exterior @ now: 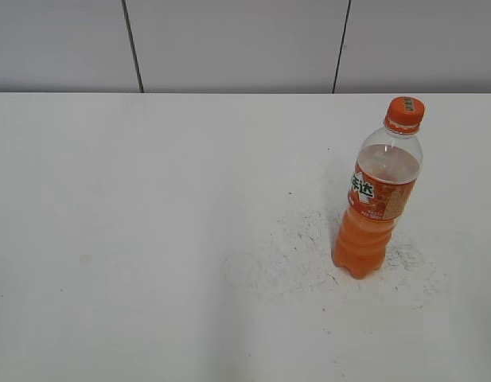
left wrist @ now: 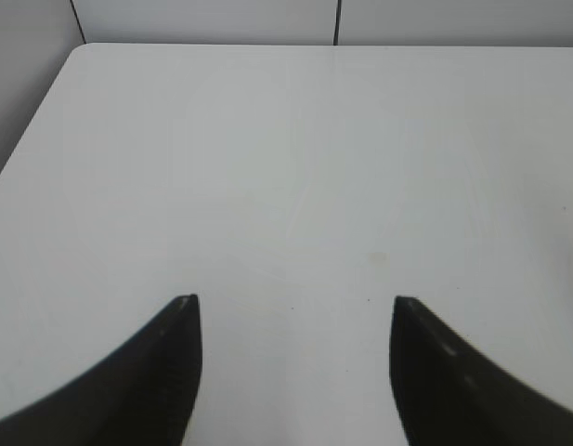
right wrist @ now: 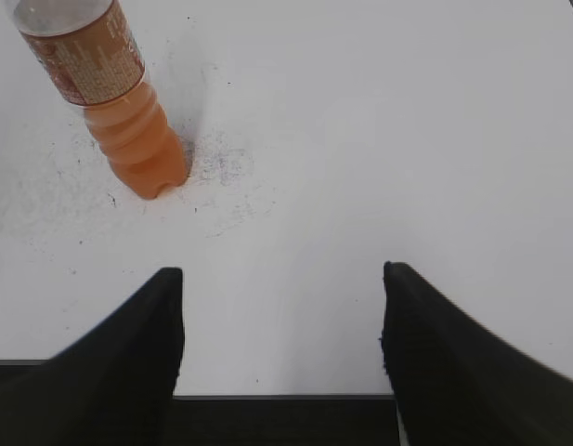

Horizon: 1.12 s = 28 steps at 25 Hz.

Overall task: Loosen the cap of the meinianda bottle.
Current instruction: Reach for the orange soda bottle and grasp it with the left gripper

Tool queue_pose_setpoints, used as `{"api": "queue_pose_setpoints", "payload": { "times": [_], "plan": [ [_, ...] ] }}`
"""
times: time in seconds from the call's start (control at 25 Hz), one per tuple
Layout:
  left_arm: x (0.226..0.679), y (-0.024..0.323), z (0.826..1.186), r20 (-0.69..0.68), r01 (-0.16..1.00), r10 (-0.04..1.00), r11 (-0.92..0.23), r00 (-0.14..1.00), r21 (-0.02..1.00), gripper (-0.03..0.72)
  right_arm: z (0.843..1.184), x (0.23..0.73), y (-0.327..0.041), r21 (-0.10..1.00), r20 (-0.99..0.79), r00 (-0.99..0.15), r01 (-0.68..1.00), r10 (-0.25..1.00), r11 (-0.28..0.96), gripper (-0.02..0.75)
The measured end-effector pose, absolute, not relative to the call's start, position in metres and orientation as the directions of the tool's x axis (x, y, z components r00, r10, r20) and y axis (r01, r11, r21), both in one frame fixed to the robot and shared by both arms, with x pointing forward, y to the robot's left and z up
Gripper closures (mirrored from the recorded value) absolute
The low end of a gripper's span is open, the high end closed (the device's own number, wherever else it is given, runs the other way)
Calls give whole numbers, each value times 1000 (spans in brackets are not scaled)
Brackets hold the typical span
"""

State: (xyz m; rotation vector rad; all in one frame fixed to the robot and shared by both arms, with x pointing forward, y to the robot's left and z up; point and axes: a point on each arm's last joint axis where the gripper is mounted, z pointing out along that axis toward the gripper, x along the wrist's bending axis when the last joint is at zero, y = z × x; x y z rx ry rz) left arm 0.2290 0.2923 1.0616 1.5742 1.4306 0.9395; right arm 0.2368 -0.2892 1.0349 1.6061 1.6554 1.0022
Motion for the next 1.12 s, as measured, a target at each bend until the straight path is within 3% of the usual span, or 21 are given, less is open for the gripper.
{"api": "queue_pose_setpoints", "payload": {
  "times": [0.44, 0.6, 0.92, 1.12],
  "plan": [
    [234, 292, 1062, 10, 434, 996, -48, 89, 899, 190, 1035, 237, -289, 849, 75, -72, 527, 995, -26, 245],
    [253, 293, 1077, 4, 457, 996, -43, 86, 888, 190, 1035, 237, -289, 849, 75, -72, 527, 995, -26, 245],
    [305, 291, 1104, -31, 338, 994, -7, 107, 941, 190, 1035, 237, -288, 849, 86, -80, 527, 993, -31, 245],
    [337, 291, 1096, 2, 202, 993, -26, 118, 979, 190, 1035, 237, -288, 849, 88, -80, 527, 993, -33, 245]
  ]
}}
